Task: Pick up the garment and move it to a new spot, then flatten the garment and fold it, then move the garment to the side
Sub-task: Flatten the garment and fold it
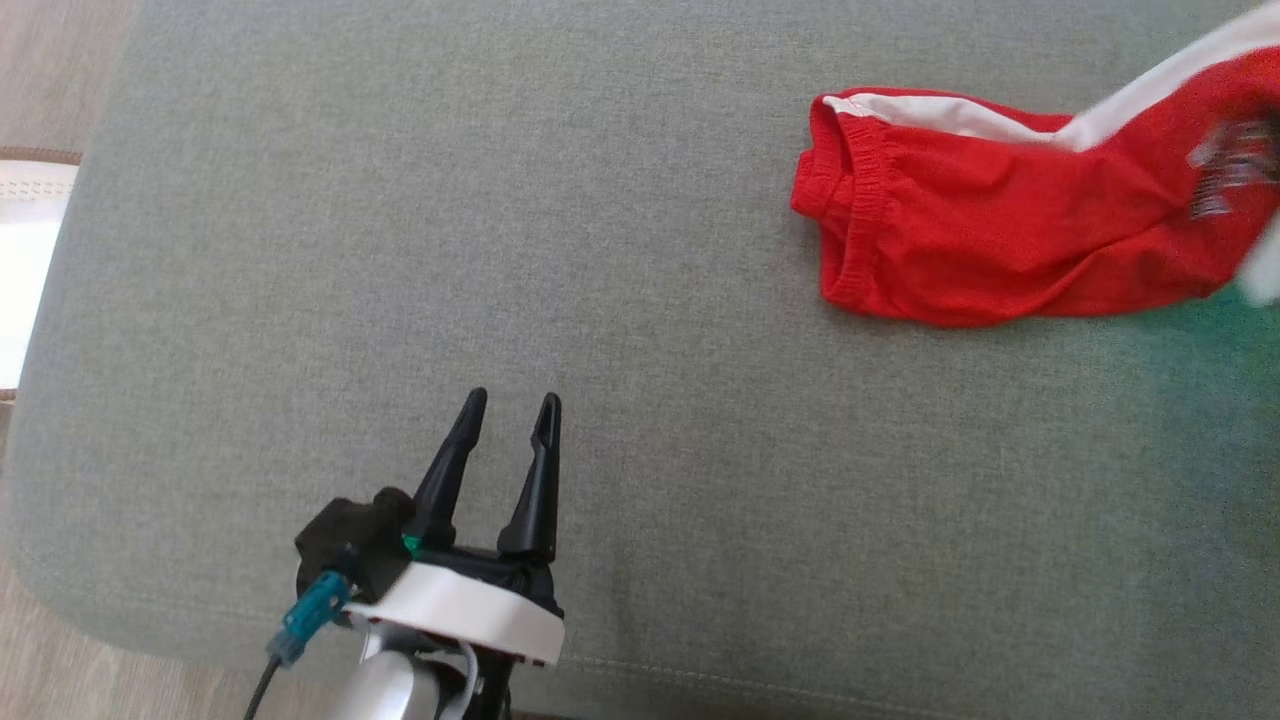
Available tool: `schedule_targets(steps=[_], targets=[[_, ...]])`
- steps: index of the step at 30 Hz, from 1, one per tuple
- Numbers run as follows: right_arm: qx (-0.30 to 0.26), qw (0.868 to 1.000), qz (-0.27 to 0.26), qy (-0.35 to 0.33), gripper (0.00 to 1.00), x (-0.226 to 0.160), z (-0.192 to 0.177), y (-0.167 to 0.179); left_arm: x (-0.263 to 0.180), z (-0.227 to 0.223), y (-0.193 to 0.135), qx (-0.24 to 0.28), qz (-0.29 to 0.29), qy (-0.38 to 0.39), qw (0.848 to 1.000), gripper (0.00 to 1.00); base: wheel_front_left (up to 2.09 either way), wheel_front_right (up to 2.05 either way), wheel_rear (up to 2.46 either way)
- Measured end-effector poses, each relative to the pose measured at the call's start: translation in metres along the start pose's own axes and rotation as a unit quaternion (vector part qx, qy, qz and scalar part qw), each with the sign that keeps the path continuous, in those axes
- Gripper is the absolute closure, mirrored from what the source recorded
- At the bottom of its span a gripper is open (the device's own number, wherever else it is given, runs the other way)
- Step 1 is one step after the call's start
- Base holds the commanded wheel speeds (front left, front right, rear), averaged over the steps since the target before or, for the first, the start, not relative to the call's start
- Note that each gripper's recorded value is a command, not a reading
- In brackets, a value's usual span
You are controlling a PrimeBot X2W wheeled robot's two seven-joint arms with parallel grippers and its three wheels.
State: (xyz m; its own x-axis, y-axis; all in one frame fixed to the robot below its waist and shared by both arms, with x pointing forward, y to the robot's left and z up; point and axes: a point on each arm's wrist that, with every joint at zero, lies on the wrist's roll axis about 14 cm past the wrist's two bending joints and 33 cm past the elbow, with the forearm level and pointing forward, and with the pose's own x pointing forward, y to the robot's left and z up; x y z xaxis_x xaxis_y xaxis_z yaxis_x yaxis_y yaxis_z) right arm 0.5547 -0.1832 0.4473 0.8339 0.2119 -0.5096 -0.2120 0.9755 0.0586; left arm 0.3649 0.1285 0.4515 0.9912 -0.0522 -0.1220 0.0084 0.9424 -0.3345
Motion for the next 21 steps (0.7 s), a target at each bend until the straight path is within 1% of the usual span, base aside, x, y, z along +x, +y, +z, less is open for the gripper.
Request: schedule_targets(steps=[4,6,11,14,19,20,21], targets=[[-0.023,0.997,0.068,0.007,1.0,0.005,-0.005,0.059,-0.002,-0.006,0.001,-0.003,-0.003,0.009,1.0,0.0,0.0,0.0,0.0],[-0.031,0.994,0.101,0.023,1.0,0.008,-0.015,0.089,-0.002,-0.007,0.001,-0.004,-0.003,0.011,1.0,0.0,0.0,0.0,0.0],[-0.043,0.984,0.162,0.054,1.0,0.017,-0.037,0.152,-0.007,-0.011,0.003,-0.017,0.004,0.018,1.0,0.0,0.0,0.0,0.0],[-0.037,0.982,0.18,0.054,1.0,0.023,-0.041,0.176,-0.01,-0.01,0.007,-0.018,0.013,0.018,1.0,0.0,0.0,0.0,0.0],[-0.032,0.978,0.203,0.044,1.0,0.028,-0.035,0.208,-0.015,-0.007,0.014,-0.02,0.029,0.012,0.999,0.0,0.0,0.0,0.0],[-0.034,0.977,0.205,0.044,0.96,0.029,-0.034,0.215,-0.017,-0.006,0.014,-0.022,0.03,0.011,0.999,0.0,0.0,0.0,0.0],[-0.039,0.977,0.204,0.046,0.8,0.03,-0.035,0.216,-0.018,-0.006,0.013,-0.023,0.031,0.012,0.999,0.0,0.0,0.0,0.0]])
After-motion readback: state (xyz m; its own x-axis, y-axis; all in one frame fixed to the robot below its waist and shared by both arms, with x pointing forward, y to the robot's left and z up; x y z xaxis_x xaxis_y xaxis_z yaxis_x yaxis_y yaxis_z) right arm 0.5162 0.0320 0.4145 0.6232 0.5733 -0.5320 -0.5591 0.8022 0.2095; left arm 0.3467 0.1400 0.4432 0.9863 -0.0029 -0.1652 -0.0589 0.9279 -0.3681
